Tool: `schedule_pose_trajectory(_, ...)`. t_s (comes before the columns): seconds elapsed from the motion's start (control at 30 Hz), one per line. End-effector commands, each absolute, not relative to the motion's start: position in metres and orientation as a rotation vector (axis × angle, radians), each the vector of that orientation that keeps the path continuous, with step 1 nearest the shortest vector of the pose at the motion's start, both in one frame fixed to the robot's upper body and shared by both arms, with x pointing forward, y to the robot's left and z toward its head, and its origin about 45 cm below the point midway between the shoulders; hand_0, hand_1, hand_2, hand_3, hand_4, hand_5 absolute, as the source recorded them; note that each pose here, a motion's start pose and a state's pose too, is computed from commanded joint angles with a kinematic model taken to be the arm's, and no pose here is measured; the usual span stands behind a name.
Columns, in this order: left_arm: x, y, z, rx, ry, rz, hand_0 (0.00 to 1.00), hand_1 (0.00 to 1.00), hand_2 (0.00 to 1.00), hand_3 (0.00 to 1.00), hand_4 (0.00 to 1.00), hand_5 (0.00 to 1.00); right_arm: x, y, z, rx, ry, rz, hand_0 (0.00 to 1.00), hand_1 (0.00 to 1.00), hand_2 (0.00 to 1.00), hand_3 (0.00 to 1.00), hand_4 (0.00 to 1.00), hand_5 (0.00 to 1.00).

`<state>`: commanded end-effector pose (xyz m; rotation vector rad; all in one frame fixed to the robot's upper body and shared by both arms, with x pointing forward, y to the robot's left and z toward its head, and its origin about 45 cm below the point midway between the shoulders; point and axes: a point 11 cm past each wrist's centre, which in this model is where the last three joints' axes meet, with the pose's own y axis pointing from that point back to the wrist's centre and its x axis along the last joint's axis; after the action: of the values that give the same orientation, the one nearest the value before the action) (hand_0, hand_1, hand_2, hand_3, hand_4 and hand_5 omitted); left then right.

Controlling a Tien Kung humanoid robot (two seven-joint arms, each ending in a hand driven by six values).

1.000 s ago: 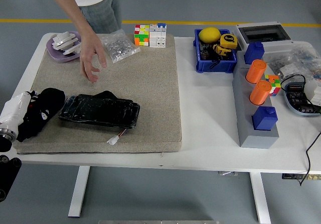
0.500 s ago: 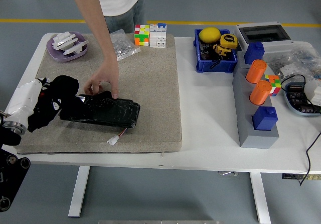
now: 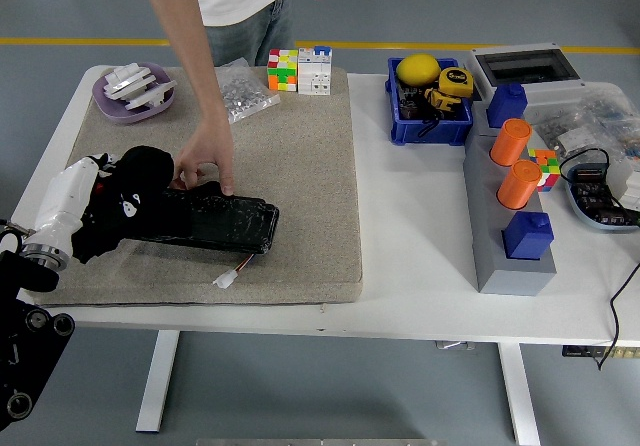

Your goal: Pick the rag up,wipe the panel,place it on the desk

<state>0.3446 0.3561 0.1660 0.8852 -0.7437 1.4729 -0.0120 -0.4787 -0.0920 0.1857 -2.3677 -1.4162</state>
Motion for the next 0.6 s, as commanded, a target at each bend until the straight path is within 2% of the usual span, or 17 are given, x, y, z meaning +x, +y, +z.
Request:
schedule_pose_trajectory(0.3,0.348,0.365,0.160,0.989,-0.771,1.425,0.244,0.161,0.546,0.452,0.029,0.002,-0.011,-0.482,-0.091,0.186,-2.380,-1.405,0.715,0.642,0.668,0.554,0.936,0.400)
schedule_pose_trajectory(0.6,0.350,0.340,0.166,0.960,-0.836,1.356,0.246,0.168,0.544,0.455,0.034,0.002,-0.011,-0.484,-0.090,0.183,-2.385,-1.401,0.714,0.641,0.668,0.554,0.937,0.398)
